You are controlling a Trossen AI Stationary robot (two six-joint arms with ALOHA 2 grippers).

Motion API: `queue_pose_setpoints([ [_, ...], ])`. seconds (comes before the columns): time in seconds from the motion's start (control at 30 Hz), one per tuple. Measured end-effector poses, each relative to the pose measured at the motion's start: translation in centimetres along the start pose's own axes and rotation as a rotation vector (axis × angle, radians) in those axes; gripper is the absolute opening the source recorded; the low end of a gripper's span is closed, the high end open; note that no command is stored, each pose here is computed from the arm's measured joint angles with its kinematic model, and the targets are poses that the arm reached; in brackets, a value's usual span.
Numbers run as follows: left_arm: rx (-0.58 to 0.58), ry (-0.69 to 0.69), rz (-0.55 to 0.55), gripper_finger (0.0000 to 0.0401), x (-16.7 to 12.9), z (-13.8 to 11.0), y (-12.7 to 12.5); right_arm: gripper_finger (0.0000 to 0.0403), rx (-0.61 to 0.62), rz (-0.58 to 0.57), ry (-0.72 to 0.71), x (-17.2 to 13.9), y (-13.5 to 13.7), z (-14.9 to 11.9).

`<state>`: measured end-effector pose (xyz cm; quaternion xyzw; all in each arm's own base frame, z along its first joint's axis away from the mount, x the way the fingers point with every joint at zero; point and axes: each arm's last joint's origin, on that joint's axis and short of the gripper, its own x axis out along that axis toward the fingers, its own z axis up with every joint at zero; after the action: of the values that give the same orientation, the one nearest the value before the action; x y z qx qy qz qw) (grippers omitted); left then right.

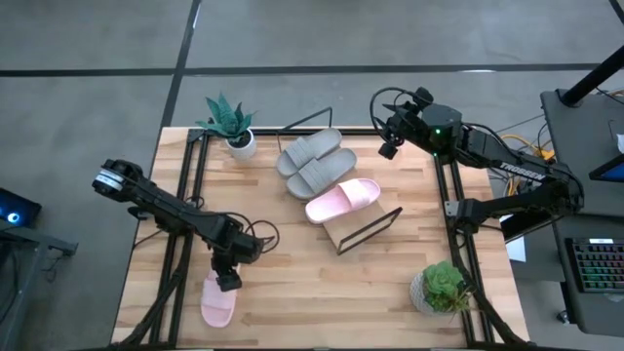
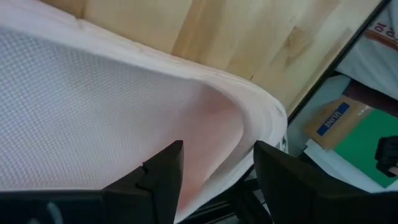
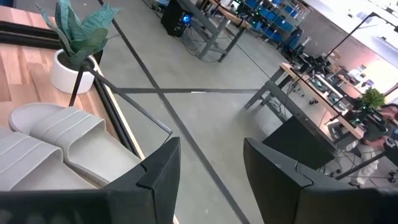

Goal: Pick and place slides into the shelf
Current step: Put the pink slide on the shelf

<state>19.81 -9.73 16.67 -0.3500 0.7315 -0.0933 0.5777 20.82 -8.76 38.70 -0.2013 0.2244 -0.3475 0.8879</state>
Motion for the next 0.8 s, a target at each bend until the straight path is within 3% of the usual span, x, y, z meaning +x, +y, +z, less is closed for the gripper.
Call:
queue_pose_setpoints([
  [0.37, 0.054, 0.011, -0.065, 0.0177, 0.4, 0.0, -0.4, 0.0166, 0.000, 0.000, -0.001, 0.0, 0.0, 0.0],
  [0.67, 0.047, 0.027, -0.055, 0.0176, 1.2, 0.5, -0.3, 0.0166, -0.003, -0.001, -0.001, 0.0, 0.0, 0.0],
  [0.8, 0.048, 0.087, -0.074, 0.0153, 1.8, 0.9, -0.1, 0.0166, -0.003, -0.001, -0.001, 0.0, 0.0, 0.0],
])
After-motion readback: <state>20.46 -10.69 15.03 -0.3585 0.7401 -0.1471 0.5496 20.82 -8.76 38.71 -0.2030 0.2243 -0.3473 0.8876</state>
